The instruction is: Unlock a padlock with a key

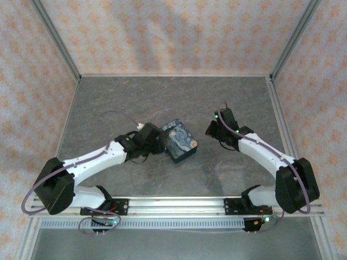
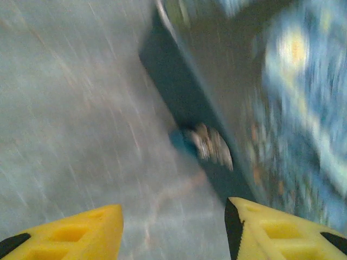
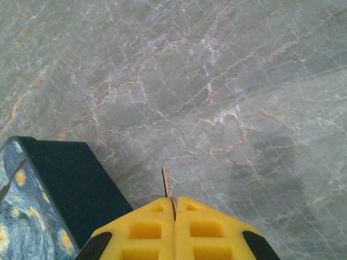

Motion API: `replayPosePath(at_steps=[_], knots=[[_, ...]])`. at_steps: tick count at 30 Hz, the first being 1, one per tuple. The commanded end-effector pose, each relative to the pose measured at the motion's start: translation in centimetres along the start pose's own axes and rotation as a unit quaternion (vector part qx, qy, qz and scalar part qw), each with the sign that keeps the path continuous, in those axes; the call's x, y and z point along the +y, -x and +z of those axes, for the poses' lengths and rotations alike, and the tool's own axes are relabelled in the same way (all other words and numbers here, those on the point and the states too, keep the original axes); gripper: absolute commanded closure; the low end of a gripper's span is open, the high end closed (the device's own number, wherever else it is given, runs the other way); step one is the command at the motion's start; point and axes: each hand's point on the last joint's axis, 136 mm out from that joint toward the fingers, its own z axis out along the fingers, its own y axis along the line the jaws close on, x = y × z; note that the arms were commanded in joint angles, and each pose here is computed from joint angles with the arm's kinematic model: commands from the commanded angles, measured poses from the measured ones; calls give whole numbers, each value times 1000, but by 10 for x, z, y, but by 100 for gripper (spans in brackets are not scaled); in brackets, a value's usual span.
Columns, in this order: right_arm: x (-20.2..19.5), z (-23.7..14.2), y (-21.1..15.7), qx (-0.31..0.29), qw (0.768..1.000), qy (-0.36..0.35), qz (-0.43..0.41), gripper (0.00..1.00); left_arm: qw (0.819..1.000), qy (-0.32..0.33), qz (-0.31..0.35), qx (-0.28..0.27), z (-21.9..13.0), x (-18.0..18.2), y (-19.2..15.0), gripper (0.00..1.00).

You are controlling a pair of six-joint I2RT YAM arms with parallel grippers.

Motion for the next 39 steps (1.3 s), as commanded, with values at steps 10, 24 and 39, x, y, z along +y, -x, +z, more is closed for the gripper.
replayPosePath(at_steps=[10,24,39], knots=[[-5,-2,1,-11,1000,-10,-5,100,997,-15,22,76,21,-47,-57,47],[7,8,18,-22,1000,-8,-17,100,992,-77,89,42,66,-153,-14,48],[49,44,81,-17,999,16,-49,100,988,-113,105,9,42,-121,-27,33]])
